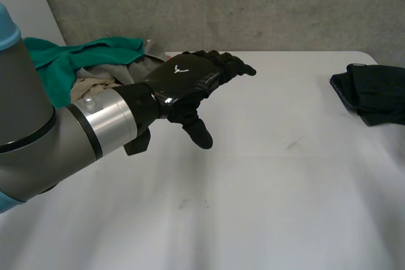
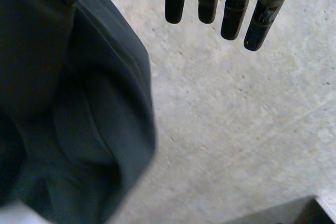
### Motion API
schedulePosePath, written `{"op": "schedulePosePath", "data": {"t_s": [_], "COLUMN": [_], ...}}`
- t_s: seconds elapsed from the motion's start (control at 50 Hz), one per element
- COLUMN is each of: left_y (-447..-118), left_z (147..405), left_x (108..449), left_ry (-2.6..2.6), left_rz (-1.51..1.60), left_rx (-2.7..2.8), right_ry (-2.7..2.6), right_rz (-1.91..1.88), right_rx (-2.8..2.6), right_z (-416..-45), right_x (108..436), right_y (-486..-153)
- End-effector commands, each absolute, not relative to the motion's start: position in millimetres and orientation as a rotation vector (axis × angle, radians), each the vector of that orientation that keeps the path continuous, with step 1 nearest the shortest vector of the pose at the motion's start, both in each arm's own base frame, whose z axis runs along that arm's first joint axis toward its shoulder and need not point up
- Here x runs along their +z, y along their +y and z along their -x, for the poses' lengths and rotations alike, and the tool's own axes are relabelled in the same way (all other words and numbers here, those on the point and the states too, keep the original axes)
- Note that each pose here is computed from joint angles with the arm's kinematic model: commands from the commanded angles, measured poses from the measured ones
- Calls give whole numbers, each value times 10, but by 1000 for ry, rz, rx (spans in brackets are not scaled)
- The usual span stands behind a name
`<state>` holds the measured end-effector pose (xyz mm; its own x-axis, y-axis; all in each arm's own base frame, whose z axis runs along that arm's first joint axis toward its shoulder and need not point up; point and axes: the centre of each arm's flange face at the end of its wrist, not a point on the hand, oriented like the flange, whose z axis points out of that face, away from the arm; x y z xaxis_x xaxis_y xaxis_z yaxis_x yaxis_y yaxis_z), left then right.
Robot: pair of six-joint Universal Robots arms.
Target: Fold the laundry.
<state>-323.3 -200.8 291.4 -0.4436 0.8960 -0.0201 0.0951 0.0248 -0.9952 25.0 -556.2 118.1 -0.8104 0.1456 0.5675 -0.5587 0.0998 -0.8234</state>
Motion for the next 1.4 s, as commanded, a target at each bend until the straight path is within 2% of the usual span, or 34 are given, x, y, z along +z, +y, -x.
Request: {"op": "schedulePosePath", "data": {"t_s": [0.02,0.18,0.28,0.32,0.4,0.52,0.54,0.62,0.76,0.94,1.08,1.22,1.3,1.4], "left_y": [-2002,-2042,-2218,-2406,-2836,-3437,-3682,-4090,-4656,-5092,-5243,-5302,-5224,-4952], "left_z": [3230,3213,3124,3027,2732,2225,2020,1678,1293,1017,948,925,1030,1366], "left_x": [2928,2980,3096,3189,3408,3499,3396,3148,2506,1945,1669,1645,1860,2429], "left_ry": [-1618,-1605,-1608,-1619,-1644,-1693,-1757,-1878,-2075,-2165,-2195,-2169,-2118,-1925], "left_rz": [1027,1017,960,899,739,598,567,588,757,755,739,701,691,706], "left_rx": [1494,1529,1648,1766,2036,2262,2293,2343,2382,2370,2364,2460,2535,2652], "right_ry": [-1858,-1698,-1512,-1449,-1442,-1514,-1546,-1689,-2004,-2171,-2215,-2228,-2226,-2216], "right_rz": [-375,-454,-466,-487,-585,-758,-841,-1123,-1405,-1452,-1458,-1459,-1455,-1437], "right_rx": [1716,1883,2013,2109,2253,2399,2435,2439,2264,2120,2074,2059,2059,2071], "right_z": [-100,-287,-467,-769,-1382,-2003,-2161,-2477,-2689,-2640,-2609,-2601,-2599,-2582], "right_x": [1480,2258,2818,3058,3168,3176,3132,2853,2412,2112,2012,1976,1977,2003], "right_y": [-5437,-5104,-4871,-4701,-4353,-3750,-3570,-3146,-2671,-2513,-2456,-2438,-2441,-2481]}}
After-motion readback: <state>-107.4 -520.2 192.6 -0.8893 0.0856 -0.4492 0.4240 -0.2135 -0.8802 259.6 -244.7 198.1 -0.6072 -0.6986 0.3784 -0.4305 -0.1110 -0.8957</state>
